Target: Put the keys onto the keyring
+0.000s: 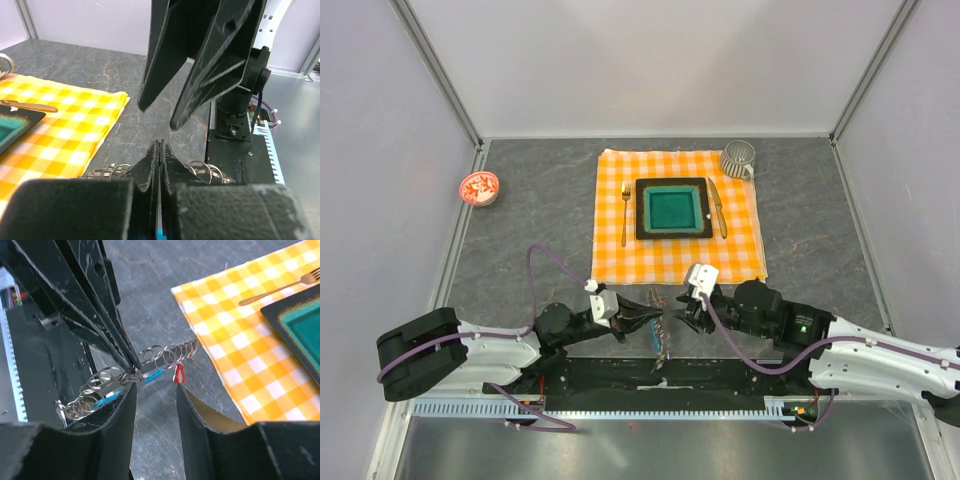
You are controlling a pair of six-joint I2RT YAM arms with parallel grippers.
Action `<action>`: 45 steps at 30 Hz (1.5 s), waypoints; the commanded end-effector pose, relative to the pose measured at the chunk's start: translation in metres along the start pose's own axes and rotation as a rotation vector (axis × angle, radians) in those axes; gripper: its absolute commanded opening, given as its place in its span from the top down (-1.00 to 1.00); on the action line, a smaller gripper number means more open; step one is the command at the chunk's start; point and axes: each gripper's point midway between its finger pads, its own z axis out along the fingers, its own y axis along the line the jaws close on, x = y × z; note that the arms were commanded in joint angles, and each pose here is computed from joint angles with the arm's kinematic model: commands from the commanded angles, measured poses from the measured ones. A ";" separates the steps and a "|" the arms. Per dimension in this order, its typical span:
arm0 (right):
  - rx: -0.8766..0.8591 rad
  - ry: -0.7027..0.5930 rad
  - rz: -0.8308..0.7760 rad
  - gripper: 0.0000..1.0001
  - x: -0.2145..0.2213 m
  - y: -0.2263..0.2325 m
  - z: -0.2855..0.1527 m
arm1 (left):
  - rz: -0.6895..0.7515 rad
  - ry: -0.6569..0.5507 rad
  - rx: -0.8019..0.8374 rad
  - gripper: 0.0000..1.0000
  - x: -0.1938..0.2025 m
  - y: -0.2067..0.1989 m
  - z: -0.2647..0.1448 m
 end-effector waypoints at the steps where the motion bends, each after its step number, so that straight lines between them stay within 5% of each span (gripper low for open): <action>1: -0.083 0.015 -0.091 0.09 -0.006 0.012 0.009 | 0.128 -0.423 0.069 0.96 -0.110 -0.017 -0.003; 24: -0.201 -0.035 -0.119 0.16 -0.009 0.028 0.017 | 0.119 -0.444 0.138 0.96 -0.117 -0.030 -0.007; 31: -0.204 -0.025 -0.115 0.70 -0.005 0.028 0.017 | 0.125 -0.455 0.138 0.96 -0.120 -0.031 -0.010; 34: -0.205 -0.019 -0.105 0.72 -0.002 0.029 0.016 | 0.135 -0.464 0.131 0.96 -0.122 -0.030 -0.012; 38: -0.174 0.016 -0.104 1.00 0.001 0.023 0.014 | 0.147 -0.456 0.119 0.96 -0.120 -0.028 -0.011; 42: -0.148 0.055 -0.130 1.00 -0.009 0.017 0.010 | 0.130 -0.370 0.066 0.47 -0.101 -0.017 -0.009; 44: -0.133 0.109 -0.143 1.00 -0.004 0.013 0.009 | 0.135 -0.351 0.056 0.38 -0.106 -0.016 -0.008; 45: -0.124 0.106 -0.151 1.00 -0.011 0.011 0.008 | 0.124 -0.216 0.047 0.31 -0.077 -0.012 -0.002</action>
